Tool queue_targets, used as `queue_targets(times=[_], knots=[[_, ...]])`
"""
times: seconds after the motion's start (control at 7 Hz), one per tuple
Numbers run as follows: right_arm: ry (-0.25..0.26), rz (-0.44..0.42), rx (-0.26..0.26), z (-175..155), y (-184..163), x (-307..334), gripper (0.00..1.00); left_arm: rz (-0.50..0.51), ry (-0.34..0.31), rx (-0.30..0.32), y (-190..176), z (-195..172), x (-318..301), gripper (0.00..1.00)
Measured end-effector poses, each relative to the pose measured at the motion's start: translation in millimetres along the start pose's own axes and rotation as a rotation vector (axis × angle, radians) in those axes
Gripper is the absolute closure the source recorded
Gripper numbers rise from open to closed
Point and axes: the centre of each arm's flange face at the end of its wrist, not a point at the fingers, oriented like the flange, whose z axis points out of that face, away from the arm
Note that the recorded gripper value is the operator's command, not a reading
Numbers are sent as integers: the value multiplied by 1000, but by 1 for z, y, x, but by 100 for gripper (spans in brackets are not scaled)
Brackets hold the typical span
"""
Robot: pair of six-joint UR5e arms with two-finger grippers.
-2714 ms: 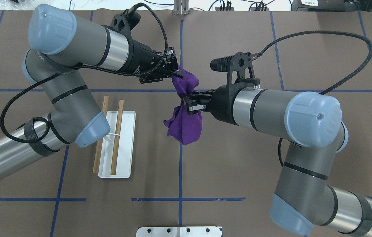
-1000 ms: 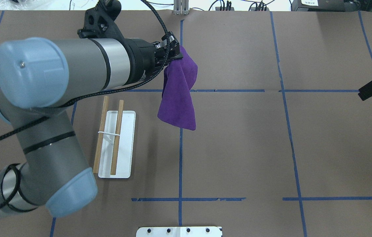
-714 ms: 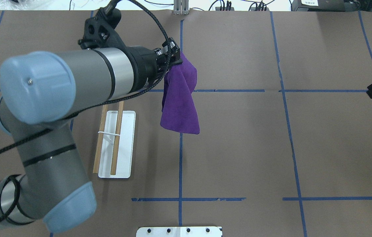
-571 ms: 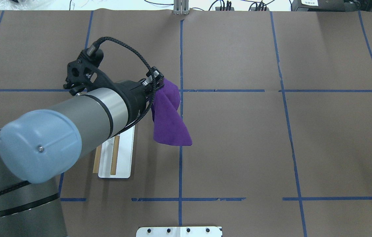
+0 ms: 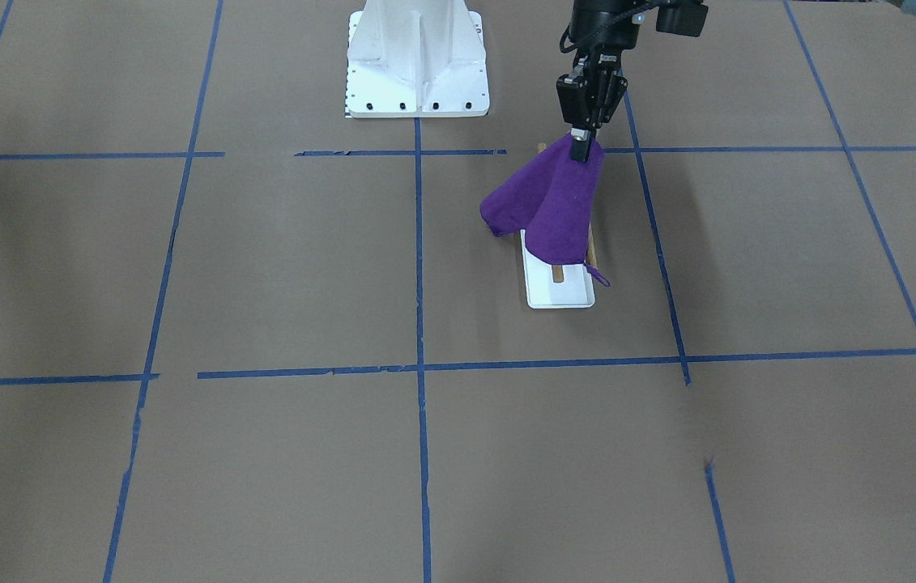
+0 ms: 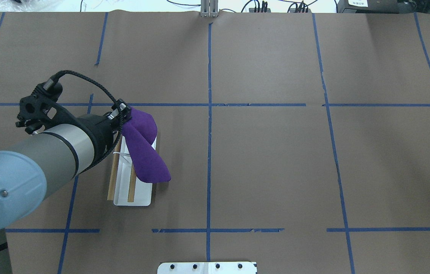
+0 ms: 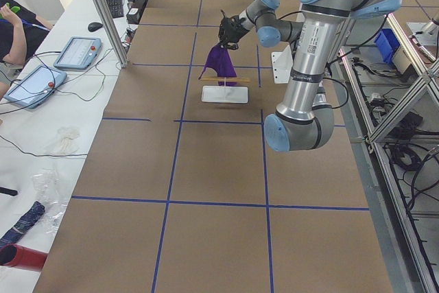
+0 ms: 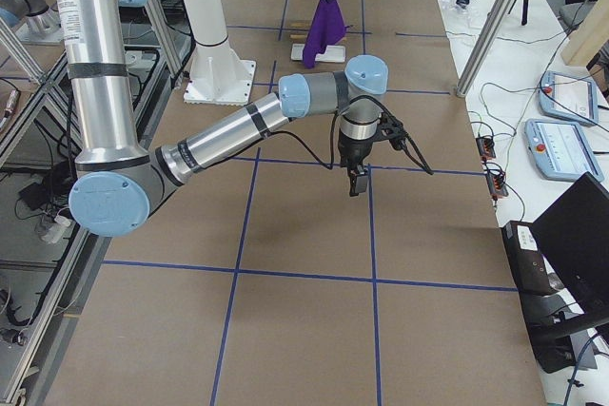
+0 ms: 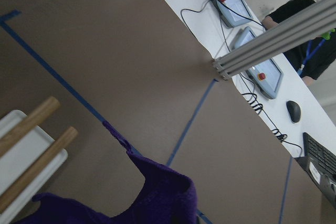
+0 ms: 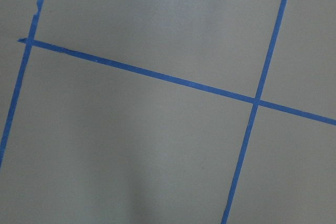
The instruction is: Hang towel on rack
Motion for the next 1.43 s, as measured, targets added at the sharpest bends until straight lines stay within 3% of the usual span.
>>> queue_targets(times=[0.29,0.57,0.71,0.86,1.43], knots=[[-4,1,4,-1,-1,0,0,38,-92,89,-39,22,-42,100],[-11,2,5,-2,-1,0,0,80,-156,137,-56,39,-69,100],[-12,3,6,-2,-1,0,0,91,-177,149,-58,47,-77,55],[-13,4,7,-2,-1,1,0,98,-185,152,-57,52,-80,1],[-31,47,13,-6,6,23,0,260,-216,131,-58,61,-86,0]])
